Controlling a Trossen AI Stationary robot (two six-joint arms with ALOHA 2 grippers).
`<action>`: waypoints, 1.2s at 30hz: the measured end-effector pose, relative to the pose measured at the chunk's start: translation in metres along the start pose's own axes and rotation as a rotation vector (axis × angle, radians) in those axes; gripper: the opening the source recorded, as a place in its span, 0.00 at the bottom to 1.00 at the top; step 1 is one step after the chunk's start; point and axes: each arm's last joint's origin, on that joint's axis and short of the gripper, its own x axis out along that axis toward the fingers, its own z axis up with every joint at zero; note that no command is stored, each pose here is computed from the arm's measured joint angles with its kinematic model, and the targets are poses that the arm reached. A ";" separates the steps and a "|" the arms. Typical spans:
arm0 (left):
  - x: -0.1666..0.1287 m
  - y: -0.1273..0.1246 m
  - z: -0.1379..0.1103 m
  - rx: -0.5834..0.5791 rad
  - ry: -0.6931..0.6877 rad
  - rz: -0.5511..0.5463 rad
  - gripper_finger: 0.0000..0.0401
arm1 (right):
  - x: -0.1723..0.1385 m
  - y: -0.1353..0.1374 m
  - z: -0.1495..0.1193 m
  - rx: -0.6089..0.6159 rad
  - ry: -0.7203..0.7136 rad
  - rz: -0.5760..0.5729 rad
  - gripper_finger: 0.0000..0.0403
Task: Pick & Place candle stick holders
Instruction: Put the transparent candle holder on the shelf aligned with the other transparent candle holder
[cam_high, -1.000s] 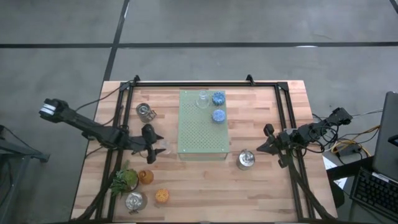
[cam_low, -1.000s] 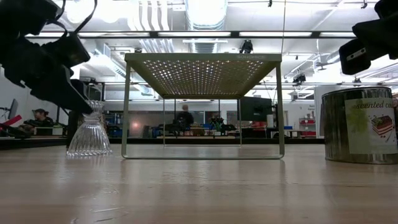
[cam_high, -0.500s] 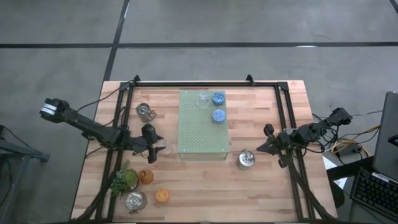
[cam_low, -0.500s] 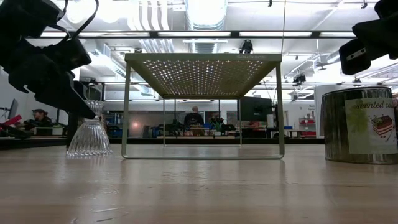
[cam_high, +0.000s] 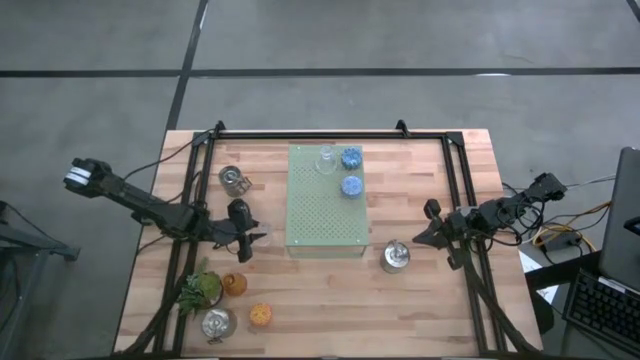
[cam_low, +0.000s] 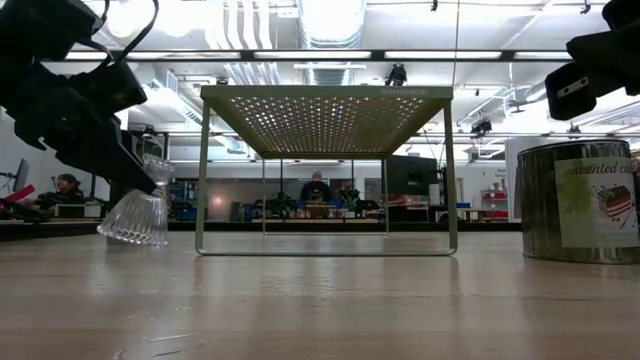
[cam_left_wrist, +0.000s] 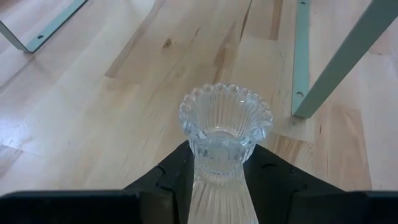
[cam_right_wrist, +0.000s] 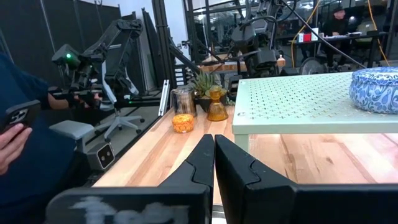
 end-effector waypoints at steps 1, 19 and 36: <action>0.000 0.000 0.000 0.000 0.000 0.000 0.33 | 0.000 0.000 0.000 0.000 0.000 0.000 0.02; 0.003 0.004 -0.012 -0.071 0.019 0.017 0.35 | 0.000 0.000 0.000 0.000 0.000 0.000 0.02; 0.008 0.008 -0.024 -0.148 -0.104 -0.004 0.59 | 0.000 0.000 0.000 0.000 0.000 0.001 0.02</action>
